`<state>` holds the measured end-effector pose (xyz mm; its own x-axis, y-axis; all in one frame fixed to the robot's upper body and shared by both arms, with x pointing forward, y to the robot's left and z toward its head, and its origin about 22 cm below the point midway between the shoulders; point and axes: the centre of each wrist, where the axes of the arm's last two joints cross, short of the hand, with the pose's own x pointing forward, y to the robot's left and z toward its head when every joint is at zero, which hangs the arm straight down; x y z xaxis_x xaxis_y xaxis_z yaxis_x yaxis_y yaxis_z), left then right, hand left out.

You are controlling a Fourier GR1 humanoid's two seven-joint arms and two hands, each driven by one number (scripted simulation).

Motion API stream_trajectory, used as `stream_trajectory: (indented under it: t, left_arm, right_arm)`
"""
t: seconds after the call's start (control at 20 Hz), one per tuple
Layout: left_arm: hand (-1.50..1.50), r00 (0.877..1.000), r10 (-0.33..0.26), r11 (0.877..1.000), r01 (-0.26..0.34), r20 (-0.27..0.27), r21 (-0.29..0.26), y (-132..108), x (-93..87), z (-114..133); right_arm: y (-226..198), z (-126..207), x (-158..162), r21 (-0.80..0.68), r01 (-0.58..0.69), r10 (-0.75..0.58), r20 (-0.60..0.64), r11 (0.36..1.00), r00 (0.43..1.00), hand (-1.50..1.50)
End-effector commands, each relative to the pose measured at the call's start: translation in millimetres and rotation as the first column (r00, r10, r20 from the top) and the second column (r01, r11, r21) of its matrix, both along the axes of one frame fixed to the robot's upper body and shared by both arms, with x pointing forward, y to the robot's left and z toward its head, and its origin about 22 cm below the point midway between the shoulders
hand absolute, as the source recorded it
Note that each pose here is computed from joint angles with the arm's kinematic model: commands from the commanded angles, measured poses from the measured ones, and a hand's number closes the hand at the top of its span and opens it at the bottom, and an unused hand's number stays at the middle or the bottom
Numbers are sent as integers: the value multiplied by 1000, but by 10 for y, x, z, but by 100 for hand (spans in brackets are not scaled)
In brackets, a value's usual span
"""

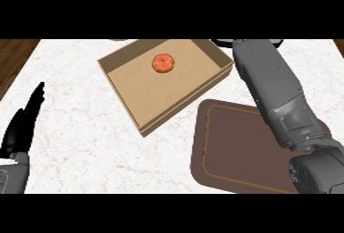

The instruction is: Pick the squash from the tray and place it in the cardboard box

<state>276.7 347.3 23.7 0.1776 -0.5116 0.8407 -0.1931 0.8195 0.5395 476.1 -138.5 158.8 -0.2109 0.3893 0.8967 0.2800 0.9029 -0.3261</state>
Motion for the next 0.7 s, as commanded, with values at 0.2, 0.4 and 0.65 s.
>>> stream_trajectory:
  t: [0.2, 0.4, 0.65]
  left_arm:
    - [0, 999, 30, 1000, -30, -11, 2, -88, -107, -84]
    - [0, 999, 48, 999, -48, -22, -3, 74, -173, -148]
    - [0, 999, 51, 999, -51, -16, 6, 169, -178, 16]
  right_arm:
    - [-851, -172, -32, 15, 44, -44, 4, 999, 999, -150]
    - [-1318, -202, -107, -18, 37, -38, -16, 999, 999, -150]
    - [-1741, -226, -239, -97, -39, 29, -103, 995, 994, -150]
